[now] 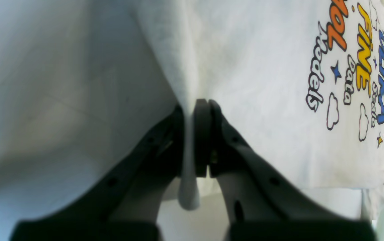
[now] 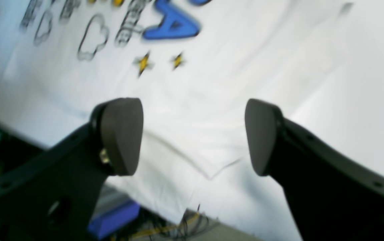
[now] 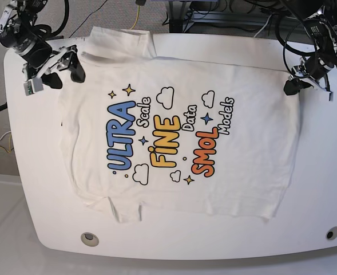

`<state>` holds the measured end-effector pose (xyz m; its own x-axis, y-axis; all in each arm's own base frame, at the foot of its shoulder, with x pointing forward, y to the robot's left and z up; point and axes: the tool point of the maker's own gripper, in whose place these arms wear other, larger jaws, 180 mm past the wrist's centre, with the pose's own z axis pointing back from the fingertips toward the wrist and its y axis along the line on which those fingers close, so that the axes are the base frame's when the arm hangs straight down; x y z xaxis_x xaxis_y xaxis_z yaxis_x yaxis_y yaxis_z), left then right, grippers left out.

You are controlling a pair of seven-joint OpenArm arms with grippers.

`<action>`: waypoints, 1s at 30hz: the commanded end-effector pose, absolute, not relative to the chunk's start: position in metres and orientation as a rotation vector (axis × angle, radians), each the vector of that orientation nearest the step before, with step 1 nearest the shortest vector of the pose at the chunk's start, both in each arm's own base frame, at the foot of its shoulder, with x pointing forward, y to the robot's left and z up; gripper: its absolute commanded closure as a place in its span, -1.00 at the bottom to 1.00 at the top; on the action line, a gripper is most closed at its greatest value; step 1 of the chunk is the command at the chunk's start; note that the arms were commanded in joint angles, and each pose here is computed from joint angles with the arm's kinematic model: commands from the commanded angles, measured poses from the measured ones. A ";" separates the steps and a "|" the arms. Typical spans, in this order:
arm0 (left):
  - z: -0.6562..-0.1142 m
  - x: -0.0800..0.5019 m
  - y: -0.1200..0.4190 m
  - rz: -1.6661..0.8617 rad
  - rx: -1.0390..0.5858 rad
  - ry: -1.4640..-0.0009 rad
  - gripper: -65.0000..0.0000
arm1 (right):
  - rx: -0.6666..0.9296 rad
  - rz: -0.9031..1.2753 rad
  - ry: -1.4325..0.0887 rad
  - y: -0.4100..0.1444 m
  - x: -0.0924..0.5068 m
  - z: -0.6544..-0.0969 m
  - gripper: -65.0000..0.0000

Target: Fold the T-shirt properly

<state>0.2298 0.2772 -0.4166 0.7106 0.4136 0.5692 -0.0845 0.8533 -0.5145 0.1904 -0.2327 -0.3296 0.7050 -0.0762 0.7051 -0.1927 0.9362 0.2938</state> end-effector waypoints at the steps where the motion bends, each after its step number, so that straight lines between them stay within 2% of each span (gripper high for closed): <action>1: -0.407 0.236 0.284 0.275 -0.468 -0.765 0.90 | 0.341 0.034 -0.819 -0.243 0.194 -0.321 -0.39; 11: -0.407 0.236 0.284 0.273 -0.469 -0.764 0.90 | 0.295 -0.151 -0.828 -0.273 0.197 -0.316 -0.40; 30: -0.407 0.236 0.284 0.273 -0.469 -0.764 0.90 | 0.422 -0.377 -0.690 -0.268 0.172 -0.375 -0.40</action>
<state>0.2296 0.2769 -0.4168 0.7112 0.4135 0.5685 -0.0845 0.8531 -0.5148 0.1672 -0.2632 -0.3832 0.7299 -0.4692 0.4970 0.2104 0.8461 0.4898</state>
